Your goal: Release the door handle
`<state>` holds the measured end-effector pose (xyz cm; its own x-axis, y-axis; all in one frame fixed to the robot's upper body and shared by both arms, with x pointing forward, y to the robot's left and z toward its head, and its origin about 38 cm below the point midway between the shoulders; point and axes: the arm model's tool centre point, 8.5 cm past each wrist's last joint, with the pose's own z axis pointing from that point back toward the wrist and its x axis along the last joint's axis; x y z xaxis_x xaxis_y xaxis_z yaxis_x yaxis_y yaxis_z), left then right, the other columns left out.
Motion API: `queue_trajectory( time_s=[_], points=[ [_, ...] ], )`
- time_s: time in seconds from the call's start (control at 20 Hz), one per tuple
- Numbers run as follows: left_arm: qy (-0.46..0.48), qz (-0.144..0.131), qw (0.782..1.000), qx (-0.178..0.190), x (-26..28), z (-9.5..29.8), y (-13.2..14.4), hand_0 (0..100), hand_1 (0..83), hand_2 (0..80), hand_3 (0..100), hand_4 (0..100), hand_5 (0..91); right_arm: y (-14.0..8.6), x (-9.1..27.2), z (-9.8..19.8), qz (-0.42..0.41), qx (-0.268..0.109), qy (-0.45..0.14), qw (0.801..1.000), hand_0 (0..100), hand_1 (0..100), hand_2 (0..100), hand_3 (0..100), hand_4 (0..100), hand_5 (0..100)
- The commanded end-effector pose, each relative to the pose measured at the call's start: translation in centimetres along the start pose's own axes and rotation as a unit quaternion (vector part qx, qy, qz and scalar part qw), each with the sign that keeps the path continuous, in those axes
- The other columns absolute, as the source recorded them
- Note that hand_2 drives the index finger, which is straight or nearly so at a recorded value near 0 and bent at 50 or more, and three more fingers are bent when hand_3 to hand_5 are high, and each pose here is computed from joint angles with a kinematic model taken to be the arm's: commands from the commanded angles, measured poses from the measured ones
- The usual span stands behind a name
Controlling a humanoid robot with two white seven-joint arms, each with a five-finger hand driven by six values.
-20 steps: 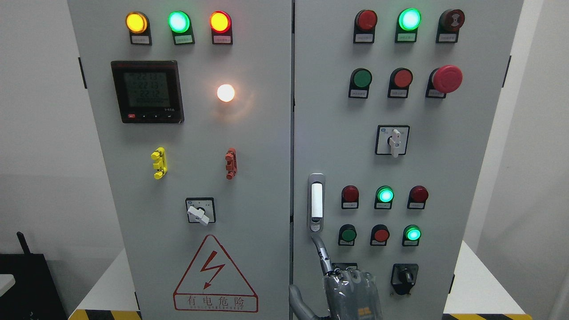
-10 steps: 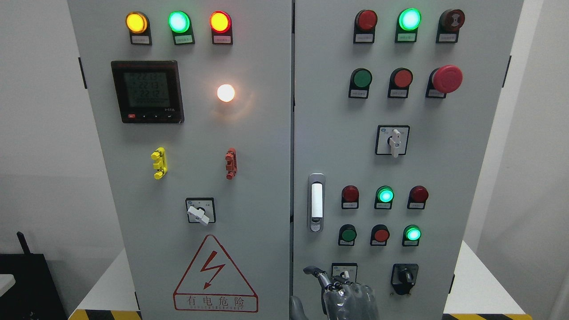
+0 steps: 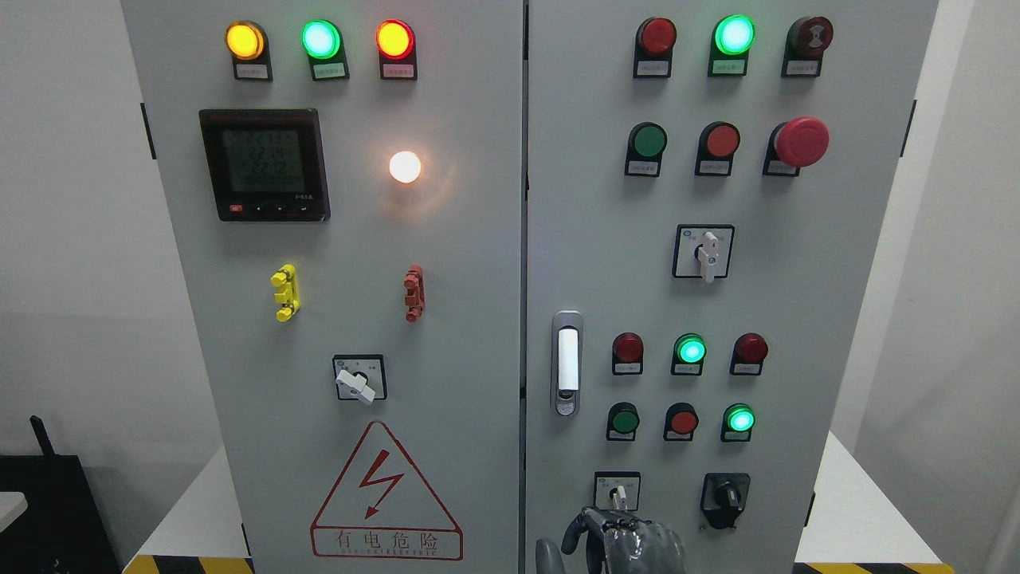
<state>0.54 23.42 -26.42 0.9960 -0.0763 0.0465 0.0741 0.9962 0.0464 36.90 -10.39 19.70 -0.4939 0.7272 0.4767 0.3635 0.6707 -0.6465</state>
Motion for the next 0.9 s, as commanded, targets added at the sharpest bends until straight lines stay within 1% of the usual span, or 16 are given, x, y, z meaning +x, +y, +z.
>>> queue_trajectory(
  time_s=[0.0, 0.1, 0.2, 0.45, 0.7, 0.85],
  points=[
    [0.003, 0.001, 1.000, 0.000, -0.1, 0.0, 0.0, 12, 38.9, 0.0, 0, 0, 0.0, -0.4, -0.1, -0.2, -0.014, -0.007, 0.001, 1.000, 35, 0, 97, 100, 98, 100],
    [0.003, 0.001, 1.000, 0.000, -0.1, 0.0, 0.0, 12, 38.9, 0.0, 0, 0, 0.0, -0.5, 0.0, -0.3, -0.014, -0.008, -0.001, 1.000, 34, 0, 100, 100, 97, 100],
    [0.003, 0.001, 1.000, 0.000, -0.1, 0.0, 0.0, 12, 38.9, 0.0, 0, 0, 0.0, -0.8, 0.2, -0.6, -0.016, -0.015, -0.011, 1.000, 34, 0, 100, 100, 100, 100],
    [0.003, 0.001, 1.000, 0.000, -0.1, 0.0, 0.0, 12, 38.9, 0.0, 0, 0, 0.0, -1.2, 0.4, -1.3, -0.013, -0.020, -0.022, 0.999, 34, 0, 100, 100, 100, 100],
    [0.003, 0.001, 1.000, 0.000, -0.1, 0.0, 0.0, 12, 38.9, 0.0, 0, 0, 0.0, -1.5, 0.3, -1.4, 0.006, -0.019, -0.032, 0.999, 35, 0, 100, 100, 100, 100],
    [0.003, 0.001, 1.000, 0.000, -0.1, 0.0, 0.0, 12, 38.9, 0.0, 0, 0, 0.0, -1.7, 0.7, -1.9, 0.035, -0.023, -0.048, 0.998, 36, 0, 100, 100, 100, 100]
  ],
)
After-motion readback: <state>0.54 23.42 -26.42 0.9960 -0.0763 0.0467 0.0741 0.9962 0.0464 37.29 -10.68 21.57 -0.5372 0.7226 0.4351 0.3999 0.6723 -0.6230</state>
